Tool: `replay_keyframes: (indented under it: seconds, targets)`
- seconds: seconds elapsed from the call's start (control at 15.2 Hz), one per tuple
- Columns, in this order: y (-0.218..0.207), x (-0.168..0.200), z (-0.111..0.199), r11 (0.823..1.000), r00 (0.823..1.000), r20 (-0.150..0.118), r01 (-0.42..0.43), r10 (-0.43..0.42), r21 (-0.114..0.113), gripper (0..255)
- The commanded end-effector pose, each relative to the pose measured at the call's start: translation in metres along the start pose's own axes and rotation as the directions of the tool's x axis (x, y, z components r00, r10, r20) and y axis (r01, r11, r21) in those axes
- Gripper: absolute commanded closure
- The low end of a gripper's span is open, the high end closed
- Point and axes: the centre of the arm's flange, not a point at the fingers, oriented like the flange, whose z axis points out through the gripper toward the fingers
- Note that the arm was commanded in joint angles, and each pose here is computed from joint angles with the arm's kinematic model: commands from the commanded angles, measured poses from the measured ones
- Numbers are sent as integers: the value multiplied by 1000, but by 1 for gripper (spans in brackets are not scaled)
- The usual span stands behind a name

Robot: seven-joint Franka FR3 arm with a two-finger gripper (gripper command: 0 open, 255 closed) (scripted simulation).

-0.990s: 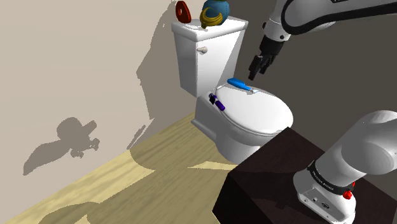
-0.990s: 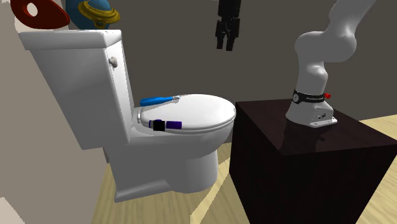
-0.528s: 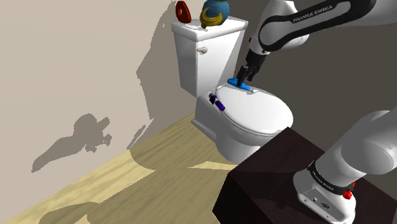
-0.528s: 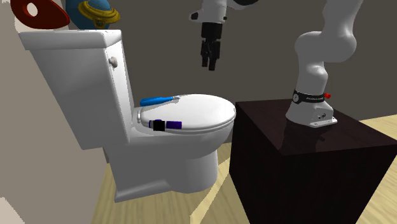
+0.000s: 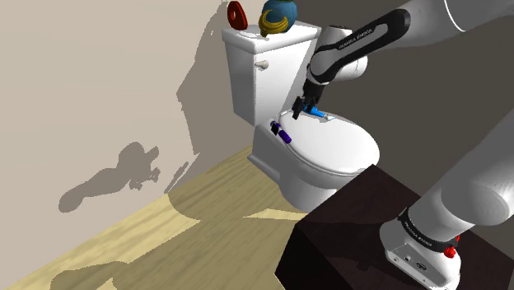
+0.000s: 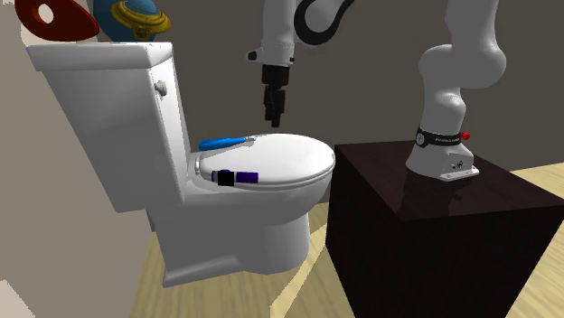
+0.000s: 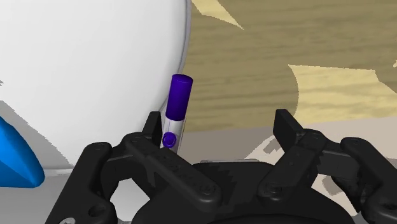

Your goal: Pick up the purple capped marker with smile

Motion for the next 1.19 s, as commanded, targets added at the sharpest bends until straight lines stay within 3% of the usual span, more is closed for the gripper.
replay_keyframes:
  seconds: [0.0, 0.79, 1.12]
  targets:
    - [10, 14, 23, 1000, 1000, -4, -2, 2, 5, 0]
    - [56, 96, 151, 999, 1000, -21, -16, 17, 36, 0]
    - [59, 97, 178, 999, 1000, -22, -17, 18, 37, 0]
